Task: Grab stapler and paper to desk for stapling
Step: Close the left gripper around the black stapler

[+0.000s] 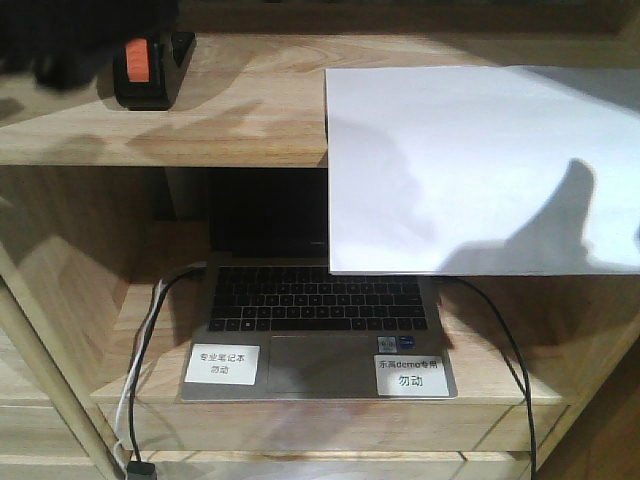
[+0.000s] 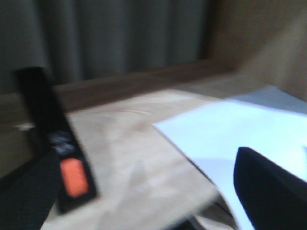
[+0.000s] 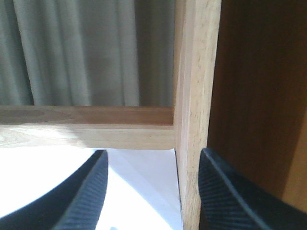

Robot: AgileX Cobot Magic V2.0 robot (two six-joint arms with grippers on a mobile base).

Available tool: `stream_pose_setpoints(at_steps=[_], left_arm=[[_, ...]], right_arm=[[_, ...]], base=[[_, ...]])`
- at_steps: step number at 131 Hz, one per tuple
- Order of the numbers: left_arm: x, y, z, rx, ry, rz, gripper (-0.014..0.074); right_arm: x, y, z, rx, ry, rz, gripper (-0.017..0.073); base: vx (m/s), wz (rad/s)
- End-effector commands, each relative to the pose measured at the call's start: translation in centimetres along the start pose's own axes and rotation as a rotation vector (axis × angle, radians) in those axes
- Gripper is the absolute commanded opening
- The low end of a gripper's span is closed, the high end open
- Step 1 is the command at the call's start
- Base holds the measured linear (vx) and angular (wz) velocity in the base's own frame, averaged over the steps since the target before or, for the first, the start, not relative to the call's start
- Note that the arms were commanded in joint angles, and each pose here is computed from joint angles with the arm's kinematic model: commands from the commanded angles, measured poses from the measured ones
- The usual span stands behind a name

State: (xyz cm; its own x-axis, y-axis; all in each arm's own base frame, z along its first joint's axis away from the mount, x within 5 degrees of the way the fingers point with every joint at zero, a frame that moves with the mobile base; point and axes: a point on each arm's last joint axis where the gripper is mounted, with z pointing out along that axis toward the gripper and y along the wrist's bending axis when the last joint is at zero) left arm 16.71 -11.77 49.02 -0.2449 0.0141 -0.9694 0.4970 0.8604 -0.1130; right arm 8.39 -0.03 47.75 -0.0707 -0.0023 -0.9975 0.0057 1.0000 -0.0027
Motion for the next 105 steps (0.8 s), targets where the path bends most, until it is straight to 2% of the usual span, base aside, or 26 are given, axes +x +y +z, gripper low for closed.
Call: stream_pose_setpoints(at_steps=[1,17,33,48,69,97,105], left_arm=[[-2.4,0.1,-0.1,-0.048,-0.08,-0.027,0.0679],[-3.4,0.4,1.4,-0.114,-0.044,-0.084,0.0678],[-4.2,0.3,3.8,-0.162,-0.018,-0.113,0.0676],[-4.7,0.1,5.9,-0.182,0.011,-0.113,0.0668],[-5.2,0.4,8.8,-0.281,0.095,-0.095,0.066],[-6.2,1.0,10.4,-0.39,0.134,-0.086,0.066],[-6.1,1.0,10.9,-0.401,0.145,-0.088,0.066]], right_arm=[[-1.4,-0.1,-0.2,0.008,-0.089,-0.001,0.0395],[-1.4,-0.1,-0.2,0.008,-0.089,-0.001,0.0395],[-1.4,-0.1,-0.2,0.008,-0.089,-0.001,0.0395],[-1.4,-0.1,-0.2,0.008,-0.089,-0.001,0.0395],[-1.4,-0.1,-0.2,0.008,-0.089,-0.001,0.0395],[-1.4,-0.1,-0.2,0.008,-0.089,-0.001,0.0395],[-1.4,-0.1,-0.2,0.008,-0.089,-0.001,0.0395]], base=[[0.0,0.0],[0.0,0.0],[0.0,0.0],[0.0,0.0],[0.0,0.0],[0.0,0.0],[0.0,0.0]])
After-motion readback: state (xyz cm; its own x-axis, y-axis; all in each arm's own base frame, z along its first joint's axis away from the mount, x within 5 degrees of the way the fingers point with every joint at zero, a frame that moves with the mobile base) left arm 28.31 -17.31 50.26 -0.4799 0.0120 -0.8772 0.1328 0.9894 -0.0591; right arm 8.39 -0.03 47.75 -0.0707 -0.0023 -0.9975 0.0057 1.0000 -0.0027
